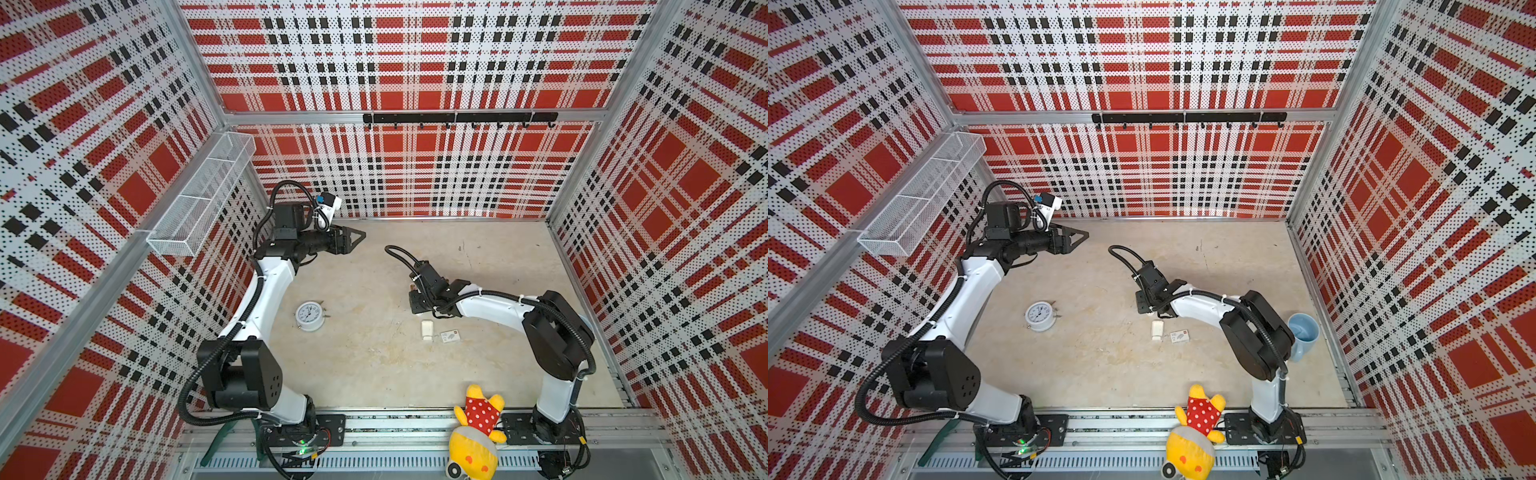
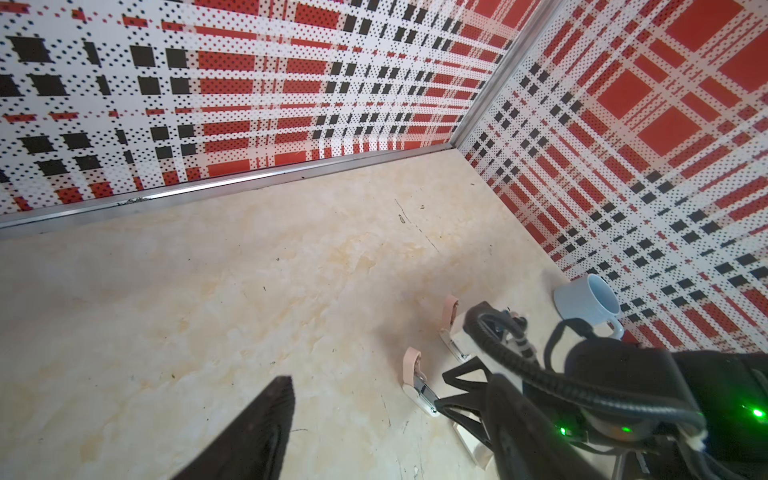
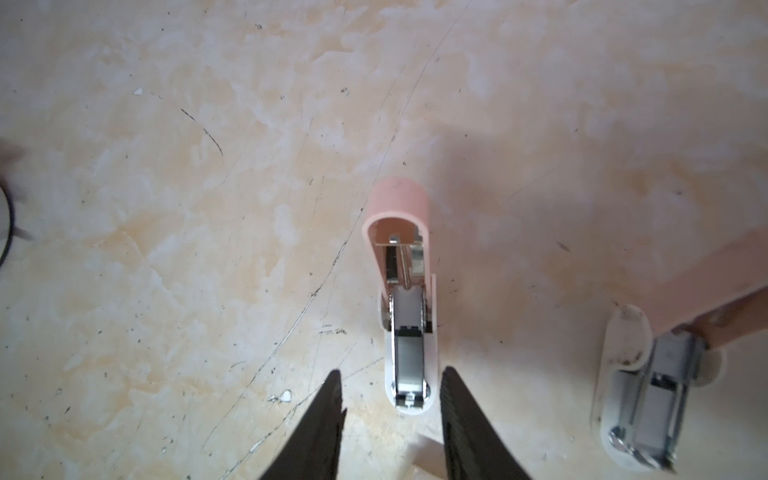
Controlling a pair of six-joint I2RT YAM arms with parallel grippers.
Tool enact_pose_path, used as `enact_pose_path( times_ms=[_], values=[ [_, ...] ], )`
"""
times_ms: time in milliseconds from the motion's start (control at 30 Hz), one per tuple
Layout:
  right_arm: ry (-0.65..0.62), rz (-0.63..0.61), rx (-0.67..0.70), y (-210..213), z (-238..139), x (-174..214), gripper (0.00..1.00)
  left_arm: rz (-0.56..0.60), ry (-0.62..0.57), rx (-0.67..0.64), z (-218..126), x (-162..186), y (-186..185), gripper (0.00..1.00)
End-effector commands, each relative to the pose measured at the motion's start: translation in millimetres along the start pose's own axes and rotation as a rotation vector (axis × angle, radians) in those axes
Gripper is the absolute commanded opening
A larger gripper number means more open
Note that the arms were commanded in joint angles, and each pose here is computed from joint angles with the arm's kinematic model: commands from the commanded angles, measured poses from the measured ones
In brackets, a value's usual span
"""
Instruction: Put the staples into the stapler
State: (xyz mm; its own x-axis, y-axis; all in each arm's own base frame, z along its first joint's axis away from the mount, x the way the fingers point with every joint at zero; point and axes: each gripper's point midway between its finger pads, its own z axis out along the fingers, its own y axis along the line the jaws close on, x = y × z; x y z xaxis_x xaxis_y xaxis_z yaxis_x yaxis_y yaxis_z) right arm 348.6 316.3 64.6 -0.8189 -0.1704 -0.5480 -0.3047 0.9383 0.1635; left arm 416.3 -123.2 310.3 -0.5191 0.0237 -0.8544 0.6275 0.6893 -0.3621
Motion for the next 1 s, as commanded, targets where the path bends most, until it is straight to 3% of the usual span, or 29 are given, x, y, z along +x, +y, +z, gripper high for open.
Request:
enact_pose_path(
  times_ms=[0, 667, 967],
  values=[
    [-0.006, -0.022, -0.023, 3.1, 12.4, 0.1, 0.43, 0.074, 0.013, 0.052, -10.4, -5.3, -12.9, 0.76],
    [0.04, -0.146, 0.026, -5.0, 41.0, 4.3, 0.43, 0.057, 0.055, 0.066, -35.2, 9.8, -6.6, 0.76],
    [0.033, -0.239, -0.014, 6.5, 48.7, -7.7, 0.31, 0.039, 0.067, 0.058, -39.1, 15.5, 0.7, 0.76]
  ],
)
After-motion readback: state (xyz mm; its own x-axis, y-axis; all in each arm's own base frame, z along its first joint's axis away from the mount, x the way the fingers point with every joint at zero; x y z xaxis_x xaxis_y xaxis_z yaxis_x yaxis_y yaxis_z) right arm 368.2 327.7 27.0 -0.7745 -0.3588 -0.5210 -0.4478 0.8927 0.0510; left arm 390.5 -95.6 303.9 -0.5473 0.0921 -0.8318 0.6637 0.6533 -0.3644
